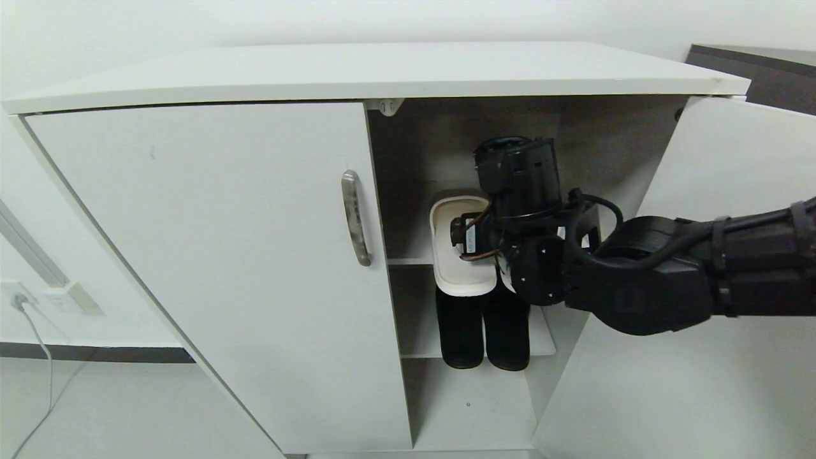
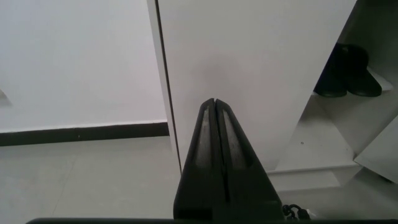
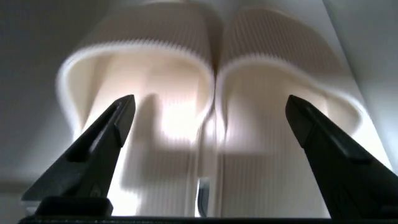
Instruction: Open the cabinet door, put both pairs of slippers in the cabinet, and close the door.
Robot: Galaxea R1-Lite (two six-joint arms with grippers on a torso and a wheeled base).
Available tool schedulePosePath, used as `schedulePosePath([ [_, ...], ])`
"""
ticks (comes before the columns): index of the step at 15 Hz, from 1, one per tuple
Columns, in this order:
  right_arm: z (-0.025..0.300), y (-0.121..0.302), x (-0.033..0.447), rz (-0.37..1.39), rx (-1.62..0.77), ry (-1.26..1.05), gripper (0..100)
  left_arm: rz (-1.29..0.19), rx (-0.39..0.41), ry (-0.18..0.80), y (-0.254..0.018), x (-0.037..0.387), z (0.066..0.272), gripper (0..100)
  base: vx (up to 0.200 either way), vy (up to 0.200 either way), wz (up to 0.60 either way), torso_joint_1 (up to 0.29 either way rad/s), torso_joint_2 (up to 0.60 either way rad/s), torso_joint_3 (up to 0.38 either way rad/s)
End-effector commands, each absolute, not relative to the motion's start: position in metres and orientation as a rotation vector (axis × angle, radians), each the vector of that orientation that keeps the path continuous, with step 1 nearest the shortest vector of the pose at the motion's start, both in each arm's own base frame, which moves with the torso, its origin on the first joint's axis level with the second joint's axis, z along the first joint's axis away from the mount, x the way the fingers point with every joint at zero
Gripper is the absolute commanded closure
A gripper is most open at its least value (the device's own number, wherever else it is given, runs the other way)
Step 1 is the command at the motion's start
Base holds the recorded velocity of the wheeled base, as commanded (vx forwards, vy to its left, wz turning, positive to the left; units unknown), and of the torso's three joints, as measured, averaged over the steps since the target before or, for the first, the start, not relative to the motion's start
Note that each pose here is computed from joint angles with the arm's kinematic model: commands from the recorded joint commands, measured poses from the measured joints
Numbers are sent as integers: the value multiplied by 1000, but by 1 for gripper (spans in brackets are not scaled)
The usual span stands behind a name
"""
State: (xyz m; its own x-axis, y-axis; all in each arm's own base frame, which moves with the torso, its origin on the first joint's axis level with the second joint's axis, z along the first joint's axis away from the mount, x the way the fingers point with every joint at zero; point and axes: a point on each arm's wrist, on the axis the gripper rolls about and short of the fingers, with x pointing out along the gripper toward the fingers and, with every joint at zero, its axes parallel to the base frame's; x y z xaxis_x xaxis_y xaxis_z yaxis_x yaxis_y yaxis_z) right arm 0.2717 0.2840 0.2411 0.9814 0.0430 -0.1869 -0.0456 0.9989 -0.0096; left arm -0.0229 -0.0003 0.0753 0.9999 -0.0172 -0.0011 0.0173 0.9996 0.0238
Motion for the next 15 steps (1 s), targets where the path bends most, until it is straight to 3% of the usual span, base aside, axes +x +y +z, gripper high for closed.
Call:
schedulePosePath([
  [1,261,270,235,96,4,168,0,-18,25,3,0,-23,75,100,0,0,0,0,0,0],
  [5,238,234,177,347,-22,253,0,-17,23,3,0,-23,75,100,0,0,0,0,0,0],
  [10,209,226,168,441,4,230,0,-17,23,1,0,-23,76,100,0,0,0,0,0,0],
  [11,206,228,169,440,1,238,100,-15,20,3,0,-23,75,100,0,0,0,0,0,0],
  [15,197,229,170,438,-21,262,100,-17,20,3,0,-23,75,100,0,0,0,0,0,0],
])
